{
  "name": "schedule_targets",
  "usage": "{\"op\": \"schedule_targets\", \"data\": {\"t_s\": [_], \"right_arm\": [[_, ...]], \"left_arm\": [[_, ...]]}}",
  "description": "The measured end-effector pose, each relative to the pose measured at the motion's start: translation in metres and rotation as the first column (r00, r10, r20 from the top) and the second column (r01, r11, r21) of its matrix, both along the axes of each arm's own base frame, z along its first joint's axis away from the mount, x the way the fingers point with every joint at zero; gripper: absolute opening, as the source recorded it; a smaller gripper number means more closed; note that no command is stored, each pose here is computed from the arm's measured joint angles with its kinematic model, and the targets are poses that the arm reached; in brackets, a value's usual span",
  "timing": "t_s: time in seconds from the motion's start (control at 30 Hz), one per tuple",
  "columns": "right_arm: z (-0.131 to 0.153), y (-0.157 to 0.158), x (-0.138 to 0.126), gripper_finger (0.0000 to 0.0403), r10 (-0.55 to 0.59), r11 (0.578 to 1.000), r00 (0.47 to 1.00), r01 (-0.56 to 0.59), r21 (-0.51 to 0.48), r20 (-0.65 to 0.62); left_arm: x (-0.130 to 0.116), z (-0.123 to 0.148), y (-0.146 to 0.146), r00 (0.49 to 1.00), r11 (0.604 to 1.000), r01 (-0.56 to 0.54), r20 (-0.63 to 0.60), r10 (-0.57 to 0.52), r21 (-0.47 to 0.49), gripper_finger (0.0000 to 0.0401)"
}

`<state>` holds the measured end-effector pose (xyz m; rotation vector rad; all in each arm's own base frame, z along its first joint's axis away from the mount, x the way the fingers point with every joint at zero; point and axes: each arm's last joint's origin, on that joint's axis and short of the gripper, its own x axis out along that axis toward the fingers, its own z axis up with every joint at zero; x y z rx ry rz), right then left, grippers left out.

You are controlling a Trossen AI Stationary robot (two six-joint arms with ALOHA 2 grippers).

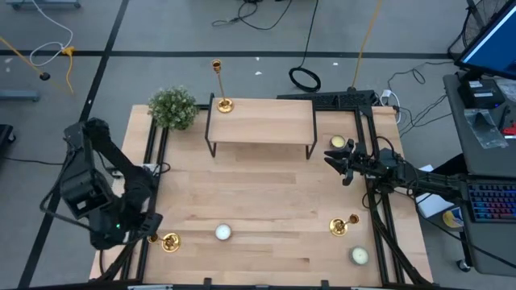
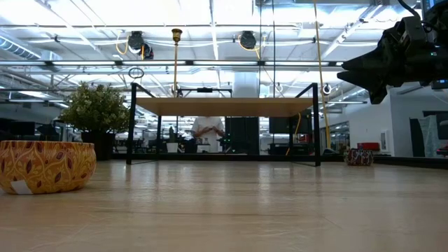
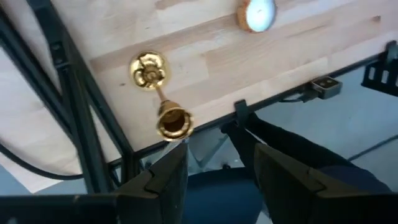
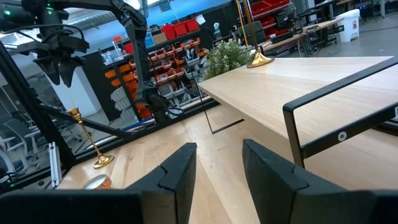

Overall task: Pick & Place candle stick holders
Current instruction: Put the left gold candle holder on the shelf

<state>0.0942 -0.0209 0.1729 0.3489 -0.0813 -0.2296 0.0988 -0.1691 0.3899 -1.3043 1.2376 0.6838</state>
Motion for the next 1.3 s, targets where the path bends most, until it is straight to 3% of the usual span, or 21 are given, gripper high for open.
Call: {"op": "schedule_targets", "data": {"t_s": [0.3,0.73,1.3], "right_arm": [[0.0,0.0,0.0,0.0126,0.0,1.0,1.0,0.0,0.0,0.0],[0.0,0.0,0.0,0.0126,0.0,1.0,1.0,0.0,0.0,0.0],[0.0,0.0,0.0,0.0126,0.0,1.0,1.0,0.0,0.0,0.0]], "left_arm": [[-0.014,-0.014,-0.027,0.996,0.998,-0.034,-0.075,0.038,0.05,0.0182],[-0.009,-0.027,-0.045,0.995,0.995,-0.024,-0.095,0.033,0.096,0.0182],[-0.006,-0.026,-0.045,1.0,0.989,0.011,0.019,-0.013,0.146,0.0189]]}}
